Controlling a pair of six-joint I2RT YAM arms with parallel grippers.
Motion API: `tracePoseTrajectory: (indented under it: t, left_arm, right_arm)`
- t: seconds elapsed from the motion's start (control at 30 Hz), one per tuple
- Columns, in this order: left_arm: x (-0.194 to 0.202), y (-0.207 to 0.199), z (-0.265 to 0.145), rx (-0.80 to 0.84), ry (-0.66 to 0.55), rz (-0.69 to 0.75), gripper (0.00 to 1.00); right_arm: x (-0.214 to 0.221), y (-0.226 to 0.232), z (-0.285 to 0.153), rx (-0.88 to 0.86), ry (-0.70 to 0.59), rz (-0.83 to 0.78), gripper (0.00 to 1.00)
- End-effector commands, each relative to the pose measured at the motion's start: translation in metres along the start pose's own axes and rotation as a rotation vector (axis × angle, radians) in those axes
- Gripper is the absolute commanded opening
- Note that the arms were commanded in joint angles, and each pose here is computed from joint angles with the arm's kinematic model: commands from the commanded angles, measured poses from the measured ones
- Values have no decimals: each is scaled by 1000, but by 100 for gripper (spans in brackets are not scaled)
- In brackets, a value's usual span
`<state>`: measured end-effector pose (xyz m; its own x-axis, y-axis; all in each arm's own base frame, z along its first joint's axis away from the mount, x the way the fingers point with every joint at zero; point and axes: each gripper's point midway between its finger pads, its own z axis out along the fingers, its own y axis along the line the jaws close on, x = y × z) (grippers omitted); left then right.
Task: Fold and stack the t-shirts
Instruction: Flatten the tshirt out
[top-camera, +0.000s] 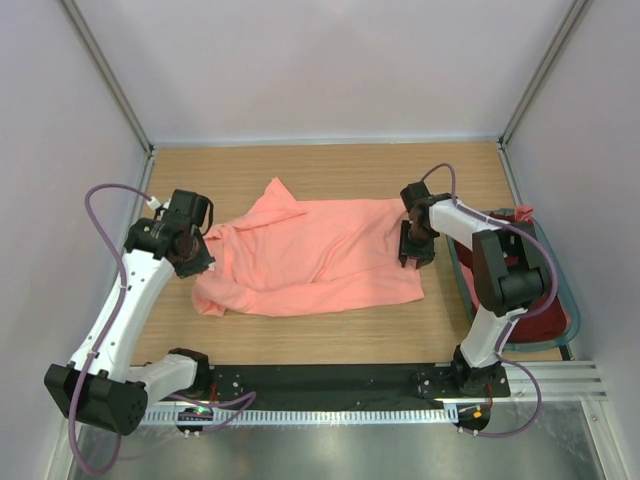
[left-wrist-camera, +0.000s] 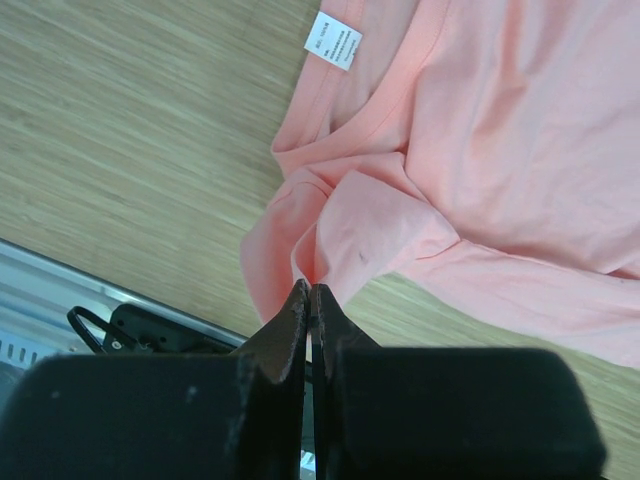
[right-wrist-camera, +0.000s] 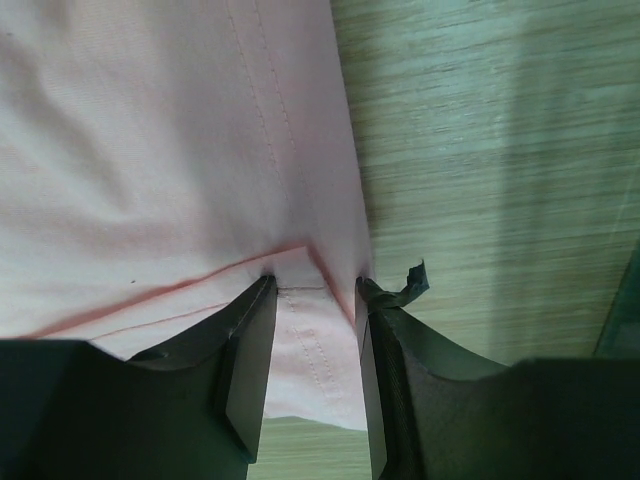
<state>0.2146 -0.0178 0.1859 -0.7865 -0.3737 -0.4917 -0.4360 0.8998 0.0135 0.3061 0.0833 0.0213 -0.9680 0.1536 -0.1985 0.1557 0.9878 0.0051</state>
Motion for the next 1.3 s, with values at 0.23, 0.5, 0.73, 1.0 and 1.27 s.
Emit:
tracePoseTrajectory:
  t: [0.23, 0.5, 0.73, 1.0, 1.27]
  left_arm:
    - [-6, -8, -1, 43, -19, 1, 0]
    - [-6, -12, 1, 52, -9, 5, 0]
    - [-6, -14, 2, 54, 0, 13, 0]
    - [-8, -13, 1, 51, -4, 19, 0]
    - [-10, -14, -3, 60, -11, 14, 0]
  right_arm:
    - [-23, 12, -5, -14, -70, 0, 44]
    - [-16, 13, -15, -6, -49, -5, 44]
    - [-8, 12, -3, -5, -29, -3, 44]
    - [-4, 9, 4, 8, -23, -13, 43]
    - [-3, 7, 12, 20, -10, -24, 38]
